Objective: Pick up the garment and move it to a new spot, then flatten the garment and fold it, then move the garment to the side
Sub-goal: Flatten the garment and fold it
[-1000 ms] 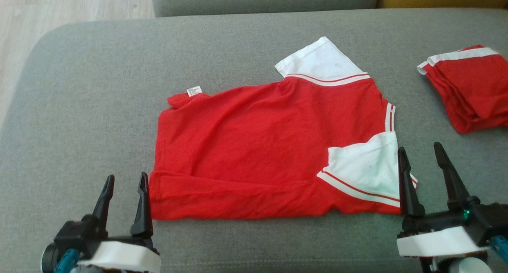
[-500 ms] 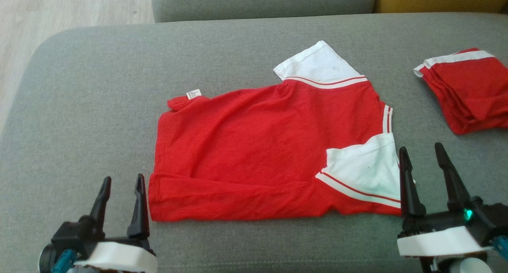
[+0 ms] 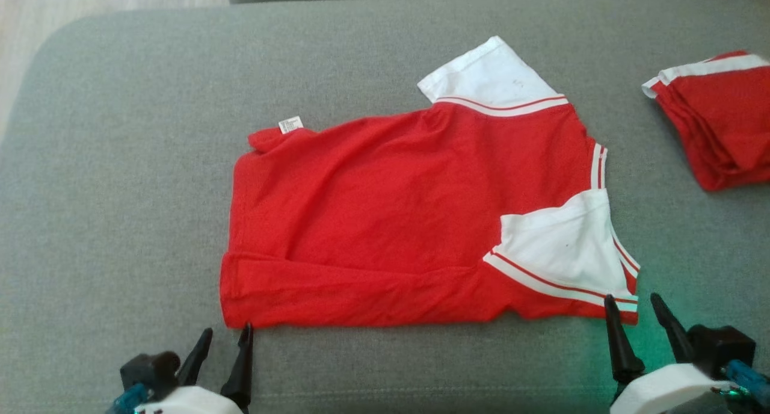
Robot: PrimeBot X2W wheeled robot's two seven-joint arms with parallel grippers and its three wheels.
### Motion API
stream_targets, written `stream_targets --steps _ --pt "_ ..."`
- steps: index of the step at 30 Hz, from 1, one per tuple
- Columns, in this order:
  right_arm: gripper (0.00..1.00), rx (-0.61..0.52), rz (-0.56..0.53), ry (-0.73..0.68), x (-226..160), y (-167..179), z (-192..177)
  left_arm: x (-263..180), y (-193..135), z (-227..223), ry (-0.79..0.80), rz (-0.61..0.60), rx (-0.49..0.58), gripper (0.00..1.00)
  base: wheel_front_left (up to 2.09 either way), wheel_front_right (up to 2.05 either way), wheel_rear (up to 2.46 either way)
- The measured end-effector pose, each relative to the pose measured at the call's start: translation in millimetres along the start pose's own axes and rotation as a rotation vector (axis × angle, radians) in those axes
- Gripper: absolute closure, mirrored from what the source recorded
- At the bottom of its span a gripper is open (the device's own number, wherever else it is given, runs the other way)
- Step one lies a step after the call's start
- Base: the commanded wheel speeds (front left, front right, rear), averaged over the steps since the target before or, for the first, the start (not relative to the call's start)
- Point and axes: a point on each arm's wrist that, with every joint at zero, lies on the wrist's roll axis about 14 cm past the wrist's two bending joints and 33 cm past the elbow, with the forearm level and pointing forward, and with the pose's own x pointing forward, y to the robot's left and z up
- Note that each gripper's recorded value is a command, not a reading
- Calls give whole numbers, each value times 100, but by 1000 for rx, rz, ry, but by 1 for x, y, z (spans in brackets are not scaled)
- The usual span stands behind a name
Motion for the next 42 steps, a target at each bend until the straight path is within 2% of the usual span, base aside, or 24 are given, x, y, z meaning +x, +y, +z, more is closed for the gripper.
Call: stream_targets --steps 4,15,16,17,18,19,20,32,42 --pt "0 5 -20 70 3 -7 -16 9 4 -13 61 3 -29 0 0 0 0" --pt "0 19 -36 177 17 -13 -35 35 6 -10 84 -26 -62 0 0 0 0" --pt "0 19 -36 177 17 -13 -35 35 6 -10 84 -26 -62 26 0 0 0" --pt "10 22 -36 193 17 -13 -39 36 5 -11 87 -35 -62 69 0 0 0" --pt "53 28 -35 202 17 -12 -41 38 5 -10 88 -35 -59 100 0 0 0" --pt "79 34 -32 208 19 -12 -41 39 6 -10 89 -37 -56 100 0 0 0" --pt "100 37 -31 206 21 -11 -39 41 7 -9 90 -37 -51 100 0 0 0" --pt "100 81 -21 153 24 -9 -23 41 4 -2 80 -65 -35 100 0 0 0" --pt "100 101 -44 153 -2 -14 -26 10 2 -12 129 -39 -53 100 0 0 0"
